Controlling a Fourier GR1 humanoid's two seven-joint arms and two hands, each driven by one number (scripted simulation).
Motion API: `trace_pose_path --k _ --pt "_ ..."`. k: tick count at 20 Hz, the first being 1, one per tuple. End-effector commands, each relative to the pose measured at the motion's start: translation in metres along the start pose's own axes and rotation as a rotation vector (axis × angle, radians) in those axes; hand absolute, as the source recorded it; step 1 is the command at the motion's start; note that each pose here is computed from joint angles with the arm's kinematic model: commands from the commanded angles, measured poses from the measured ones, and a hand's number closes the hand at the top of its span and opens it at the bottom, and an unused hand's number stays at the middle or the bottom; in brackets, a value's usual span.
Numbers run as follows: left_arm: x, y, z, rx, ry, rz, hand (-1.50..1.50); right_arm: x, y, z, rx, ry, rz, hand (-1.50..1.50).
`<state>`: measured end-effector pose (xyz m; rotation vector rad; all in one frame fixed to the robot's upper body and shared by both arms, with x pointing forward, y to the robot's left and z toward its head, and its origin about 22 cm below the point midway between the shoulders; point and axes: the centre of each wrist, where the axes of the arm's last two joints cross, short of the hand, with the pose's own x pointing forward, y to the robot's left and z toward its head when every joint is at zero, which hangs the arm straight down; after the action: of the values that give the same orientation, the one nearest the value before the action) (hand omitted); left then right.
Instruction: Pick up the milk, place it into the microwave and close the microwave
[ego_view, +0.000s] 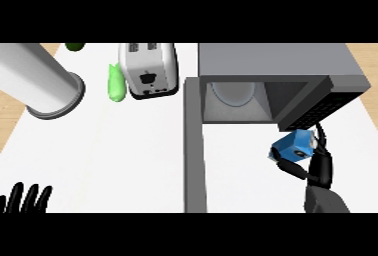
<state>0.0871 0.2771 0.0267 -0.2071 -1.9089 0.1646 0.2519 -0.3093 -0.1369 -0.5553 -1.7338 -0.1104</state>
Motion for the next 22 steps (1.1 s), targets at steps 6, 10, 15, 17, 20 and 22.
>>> trace_pose_path --k 6,10,15,17,20,22 --pt "-0.005 -0.01 -0.002 -0.012 -0.026 0.022 -1.5 0.013 0.051 -0.017 0.103 -0.136 -0.079 1.5" --pt "0.001 -0.003 0.004 -0.002 0.01 0.011 -1.5 0.021 0.077 -0.014 0.104 -0.186 -0.181 1.5" --pt "-0.01 0.006 0.009 -0.003 0.004 0.017 -1.5 0.018 0.073 -0.009 0.124 -0.181 -0.192 1.5" --pt "0.008 0.031 0.009 0.002 -0.011 -0.023 -1.5 0.013 0.065 -0.002 0.121 -0.183 -0.157 1.5" --pt "-0.005 -0.003 0.002 0.003 0.007 0.019 -1.5 0.024 0.078 0.001 0.148 -0.203 -0.194 1.5" --pt "0.0 -0.005 0.01 0.01 0.002 0.013 -1.5 0.019 0.066 0.014 0.147 -0.205 -0.174 1.5"
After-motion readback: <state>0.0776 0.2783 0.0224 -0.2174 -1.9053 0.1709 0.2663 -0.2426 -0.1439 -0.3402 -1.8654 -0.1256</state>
